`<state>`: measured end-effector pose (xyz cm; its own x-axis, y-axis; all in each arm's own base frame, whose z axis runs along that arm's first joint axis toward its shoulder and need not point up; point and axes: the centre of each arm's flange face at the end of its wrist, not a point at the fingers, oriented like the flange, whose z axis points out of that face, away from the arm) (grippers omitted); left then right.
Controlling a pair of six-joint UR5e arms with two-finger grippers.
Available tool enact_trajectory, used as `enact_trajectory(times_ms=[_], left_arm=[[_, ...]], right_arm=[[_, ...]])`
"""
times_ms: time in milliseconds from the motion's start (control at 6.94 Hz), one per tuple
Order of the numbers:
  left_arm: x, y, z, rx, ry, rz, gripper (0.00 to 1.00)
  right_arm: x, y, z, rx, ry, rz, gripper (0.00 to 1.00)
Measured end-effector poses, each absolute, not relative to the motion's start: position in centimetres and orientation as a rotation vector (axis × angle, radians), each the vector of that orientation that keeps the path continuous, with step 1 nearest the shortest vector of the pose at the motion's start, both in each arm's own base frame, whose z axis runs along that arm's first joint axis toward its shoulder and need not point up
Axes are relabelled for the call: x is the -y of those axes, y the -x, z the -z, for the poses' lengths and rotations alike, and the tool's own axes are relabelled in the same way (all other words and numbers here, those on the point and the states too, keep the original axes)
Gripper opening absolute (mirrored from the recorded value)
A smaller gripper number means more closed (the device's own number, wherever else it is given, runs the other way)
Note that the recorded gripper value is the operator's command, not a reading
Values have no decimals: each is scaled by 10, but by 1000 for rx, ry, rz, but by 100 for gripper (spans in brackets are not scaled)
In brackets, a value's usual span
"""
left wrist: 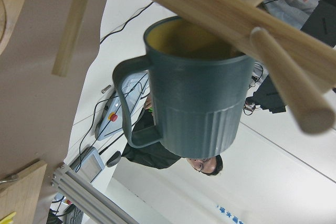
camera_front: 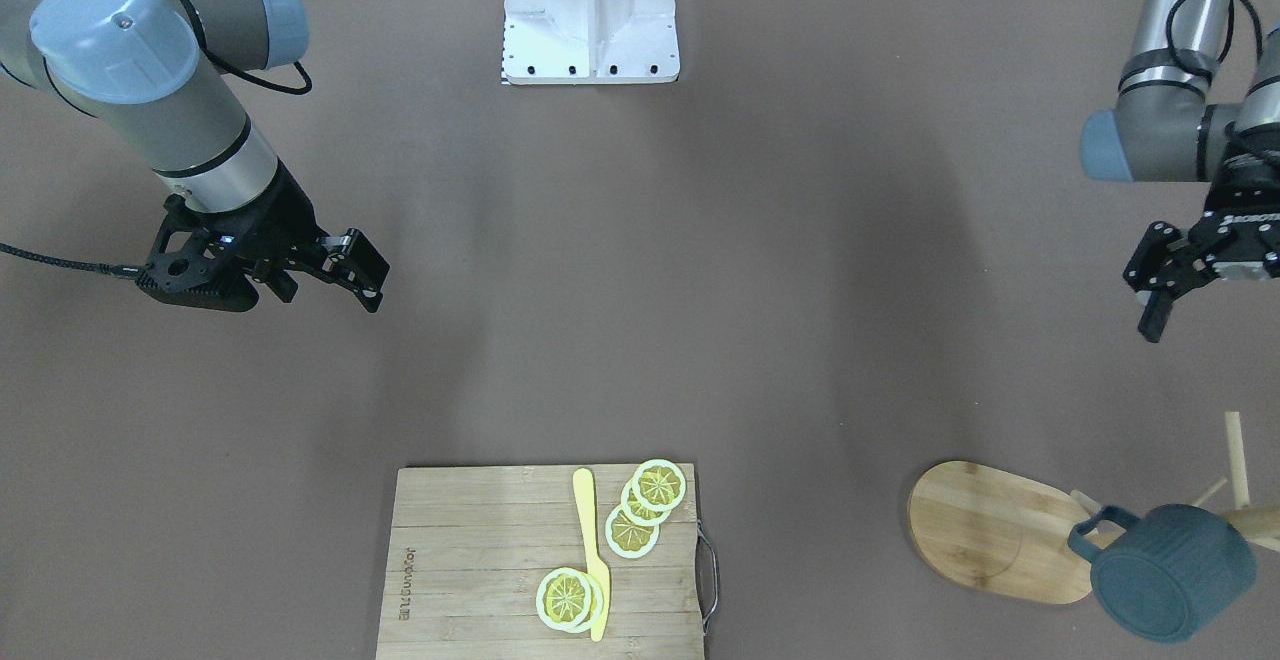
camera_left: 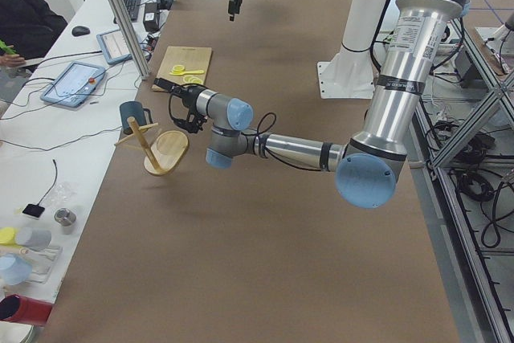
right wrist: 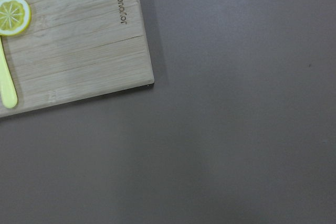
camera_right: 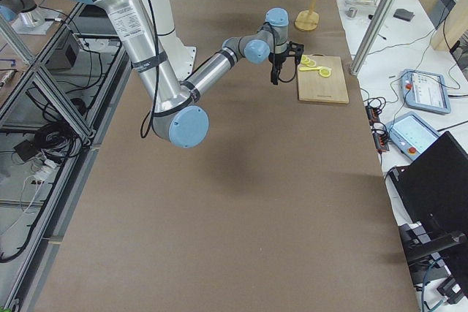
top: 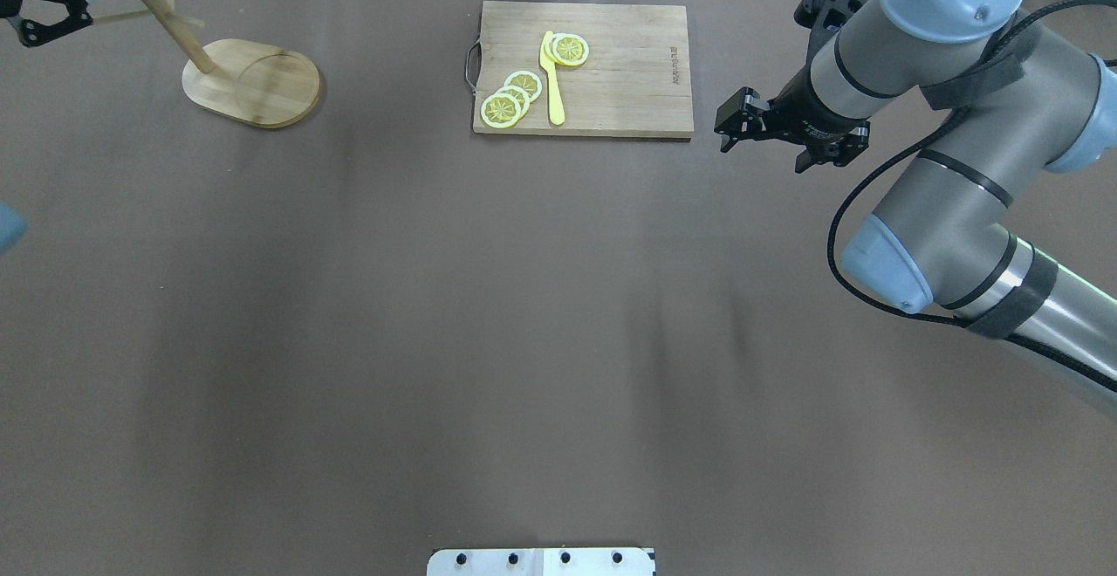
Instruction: Hang cup on storage rack
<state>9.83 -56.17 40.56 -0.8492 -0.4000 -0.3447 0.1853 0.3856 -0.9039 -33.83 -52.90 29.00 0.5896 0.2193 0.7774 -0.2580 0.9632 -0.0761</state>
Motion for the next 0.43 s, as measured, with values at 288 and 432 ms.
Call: enact_trajectory(times_ms=[288, 432], left_arm=[[571, -13, -379, -2049, -59, 1400, 98], [574, 15, -379, -1932, -269, 1311, 98]], right_arm=[[527, 314, -318, 870, -37, -308, 100], [528, 299, -336, 849, -34, -321, 100]])
